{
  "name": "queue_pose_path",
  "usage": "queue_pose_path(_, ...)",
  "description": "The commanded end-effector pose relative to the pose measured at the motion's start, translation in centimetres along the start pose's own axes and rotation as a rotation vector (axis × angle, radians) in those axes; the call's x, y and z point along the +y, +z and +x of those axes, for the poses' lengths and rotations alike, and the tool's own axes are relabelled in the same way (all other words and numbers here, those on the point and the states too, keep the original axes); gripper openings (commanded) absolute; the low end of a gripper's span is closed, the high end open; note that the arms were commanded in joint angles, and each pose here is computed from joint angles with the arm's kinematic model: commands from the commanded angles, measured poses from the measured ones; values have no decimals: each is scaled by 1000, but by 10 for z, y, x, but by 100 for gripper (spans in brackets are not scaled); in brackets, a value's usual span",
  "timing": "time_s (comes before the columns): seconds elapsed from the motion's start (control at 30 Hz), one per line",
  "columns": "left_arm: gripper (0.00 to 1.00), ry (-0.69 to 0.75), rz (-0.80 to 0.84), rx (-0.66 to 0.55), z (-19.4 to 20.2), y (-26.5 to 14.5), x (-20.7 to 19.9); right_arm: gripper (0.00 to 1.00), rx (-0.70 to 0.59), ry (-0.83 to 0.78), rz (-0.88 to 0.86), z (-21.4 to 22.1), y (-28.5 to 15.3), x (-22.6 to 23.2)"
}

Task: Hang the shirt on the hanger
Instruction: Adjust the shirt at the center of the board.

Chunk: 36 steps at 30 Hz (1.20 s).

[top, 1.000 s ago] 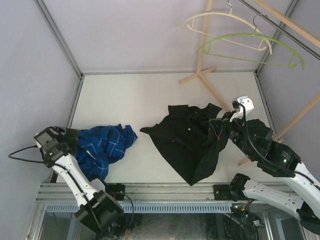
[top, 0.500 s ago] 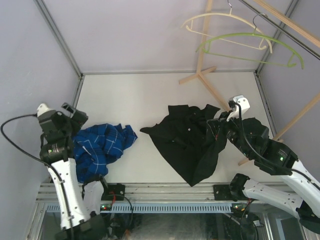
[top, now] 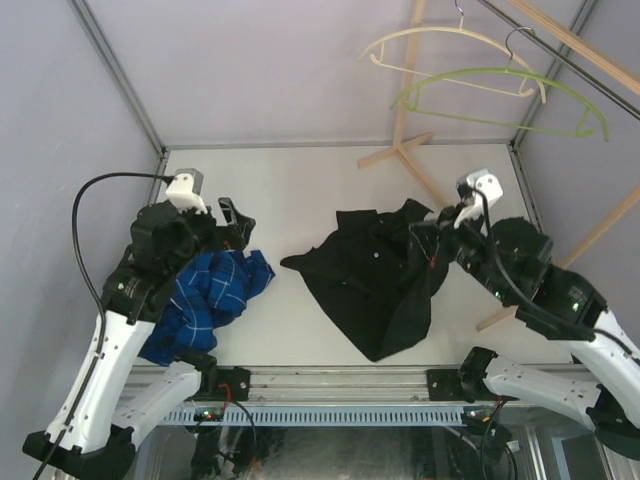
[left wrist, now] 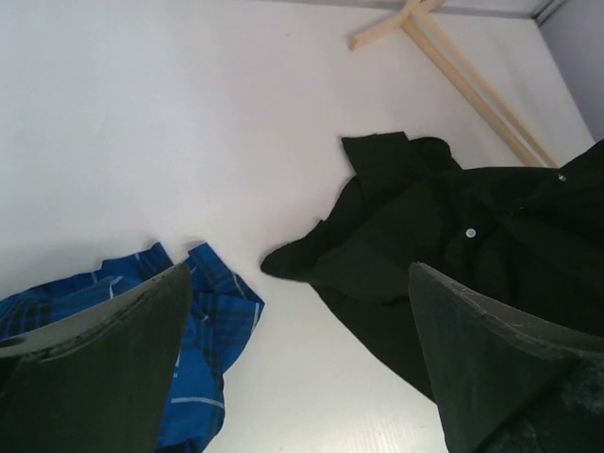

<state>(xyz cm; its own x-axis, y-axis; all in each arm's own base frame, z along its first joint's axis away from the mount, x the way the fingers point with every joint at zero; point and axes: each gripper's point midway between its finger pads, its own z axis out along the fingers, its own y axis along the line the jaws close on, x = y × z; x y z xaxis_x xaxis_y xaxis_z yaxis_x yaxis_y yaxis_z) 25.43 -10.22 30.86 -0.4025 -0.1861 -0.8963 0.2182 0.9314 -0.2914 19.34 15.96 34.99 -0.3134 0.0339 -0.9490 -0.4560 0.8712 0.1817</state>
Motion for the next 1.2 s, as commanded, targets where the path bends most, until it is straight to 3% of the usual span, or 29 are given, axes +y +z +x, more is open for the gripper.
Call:
queue_pose_path(0.0,100,33,128,-158,-40,-17,-27,0,-213,-45,-108,-102,-19,28)
queue_pose_path(0.3,100,98,217,-330,-72,-65,-43,0,-347,-136,-266,-214,-36,78)
queue_pose_path(0.5,100,135,261,-396,-87,-89,-53,0,-375,-151,-428,-248,-49,114)
queue_pose_path(0.83,100,210,363,-407,-85,-96,-70,0,-77,-212,-616,-174,-7,152)
queue_pose_path(1.17,97,304,699,-354,-61,-87,-119,0,47,-265,-717,-116,-13,157)
